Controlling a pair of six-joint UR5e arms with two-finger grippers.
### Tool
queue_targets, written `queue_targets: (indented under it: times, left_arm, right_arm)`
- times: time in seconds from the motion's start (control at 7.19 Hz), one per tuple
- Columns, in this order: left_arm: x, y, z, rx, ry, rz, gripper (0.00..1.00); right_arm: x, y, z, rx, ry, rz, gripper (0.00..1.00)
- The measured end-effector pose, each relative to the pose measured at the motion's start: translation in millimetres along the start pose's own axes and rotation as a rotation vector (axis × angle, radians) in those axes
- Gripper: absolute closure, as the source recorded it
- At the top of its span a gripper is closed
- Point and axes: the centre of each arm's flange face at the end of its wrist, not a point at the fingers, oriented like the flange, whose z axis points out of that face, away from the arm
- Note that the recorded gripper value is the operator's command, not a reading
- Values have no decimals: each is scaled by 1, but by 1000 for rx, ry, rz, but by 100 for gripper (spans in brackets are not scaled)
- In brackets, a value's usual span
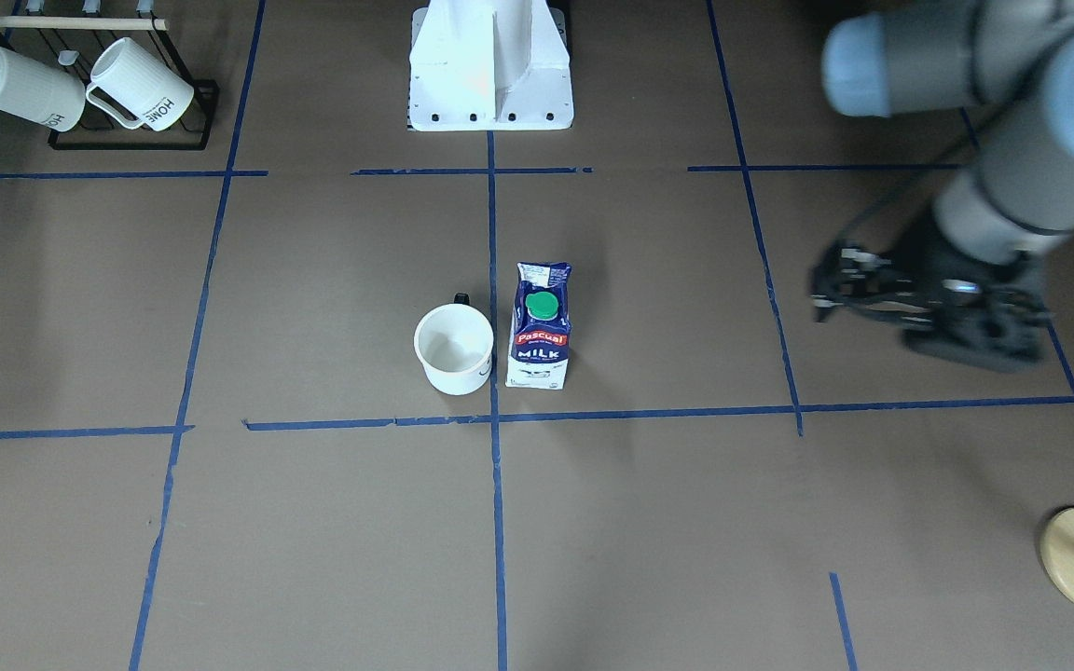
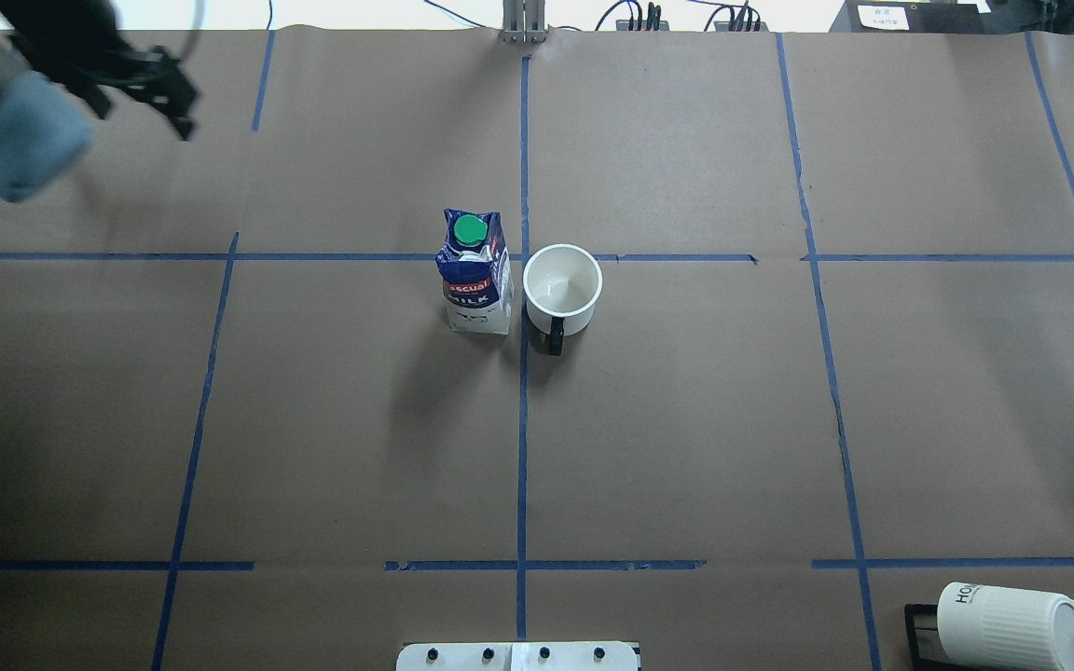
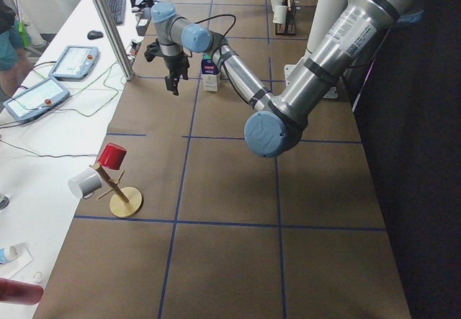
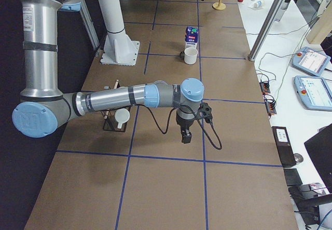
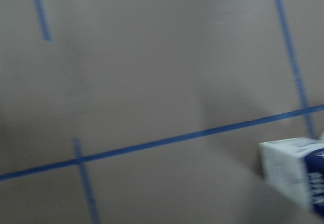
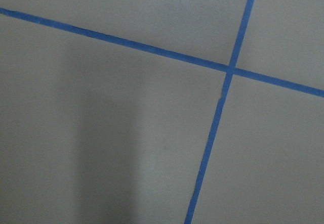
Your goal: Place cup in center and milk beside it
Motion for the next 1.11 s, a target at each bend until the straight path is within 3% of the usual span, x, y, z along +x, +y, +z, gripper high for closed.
queue_targets:
  times: [0.28,0.56,0.83,1.11]
  left_arm:
    - [-147,58,-8,-13,-8,39,0]
    - [-256,140,4,-48,-11,-28,0]
    - [-311,218,39,-112,4,-140,0]
    - [-324,245,53,-133,11,-166,0]
  right_arm:
    - [16,19,3,6,5,29,0]
    - [19,25,5,13,8,36,0]
    - [20,30,4,14,8,39,0]
    - [19,31,4,16,7,40,0]
